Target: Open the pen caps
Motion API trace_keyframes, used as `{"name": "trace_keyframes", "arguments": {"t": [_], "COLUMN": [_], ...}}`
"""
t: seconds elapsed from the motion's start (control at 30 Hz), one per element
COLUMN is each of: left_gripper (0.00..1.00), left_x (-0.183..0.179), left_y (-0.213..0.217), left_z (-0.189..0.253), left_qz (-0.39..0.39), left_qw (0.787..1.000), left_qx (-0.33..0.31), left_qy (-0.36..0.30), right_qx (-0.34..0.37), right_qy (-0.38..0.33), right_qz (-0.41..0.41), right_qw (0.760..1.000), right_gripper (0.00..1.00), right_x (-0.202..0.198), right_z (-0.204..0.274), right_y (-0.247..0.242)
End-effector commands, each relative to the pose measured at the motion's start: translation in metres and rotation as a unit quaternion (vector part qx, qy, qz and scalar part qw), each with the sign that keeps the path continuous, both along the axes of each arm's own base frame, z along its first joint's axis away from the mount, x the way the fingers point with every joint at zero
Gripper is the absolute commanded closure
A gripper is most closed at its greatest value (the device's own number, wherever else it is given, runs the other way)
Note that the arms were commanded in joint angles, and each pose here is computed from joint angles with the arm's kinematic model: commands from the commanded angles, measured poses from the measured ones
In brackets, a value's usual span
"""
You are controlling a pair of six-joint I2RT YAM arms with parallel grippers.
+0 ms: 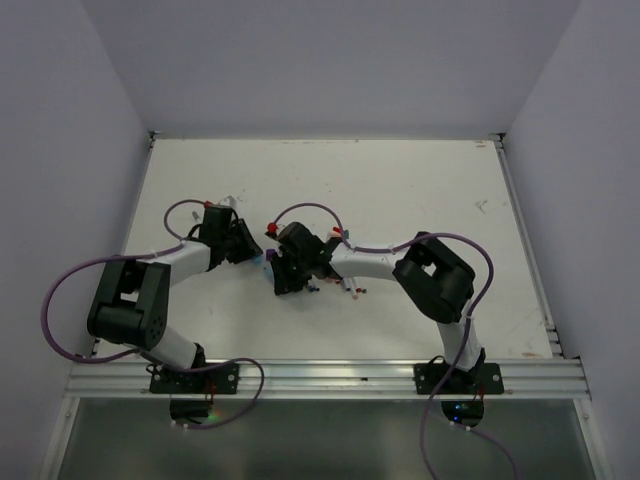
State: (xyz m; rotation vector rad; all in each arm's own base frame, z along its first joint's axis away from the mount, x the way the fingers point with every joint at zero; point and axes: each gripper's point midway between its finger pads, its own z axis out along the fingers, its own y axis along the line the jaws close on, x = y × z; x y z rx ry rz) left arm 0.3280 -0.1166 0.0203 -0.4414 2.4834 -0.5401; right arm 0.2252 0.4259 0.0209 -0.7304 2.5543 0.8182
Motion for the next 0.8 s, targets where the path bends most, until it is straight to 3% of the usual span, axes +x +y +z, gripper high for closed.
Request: {"name": "trace_keyframes", "arguments": {"t": [0.0, 0.47, 0.63, 0.77], "left_gripper": [0.68, 0.22, 0.12, 0.03], "left_x": [0.013, 0.018, 0.032, 0.036], "left_y": [0.005, 0.012, 0.034, 0.064], "left_z": [0.004, 0.038, 0.076, 0.084], "left_qz": [0.021, 0.042, 0.082, 0.120], "left_qw": [0.999, 0.998, 0.991, 0.985], "left_qx": [0.011, 0.020, 0.065, 0.104], "left_qy": [-0.025, -0.044, -0.079, -0.069], "right_qx": [-0.002, 0.014, 0.038, 0.041], "right_qy": [0.006, -0.020, -0.064, -0.118], "right_qz": [0.001, -0.001, -0.009, -0.021], "right_qw": [1.000, 1.000, 0.997, 0.992], "right_gripper": [0.71, 0.51, 0.29, 0.13], "right_x": [-0.002, 0.003, 0.008, 0.016], "right_z": [0.006, 0.028, 0.067, 0.095], "right_y": [0.004, 0.003, -0.004, -0.019]}}
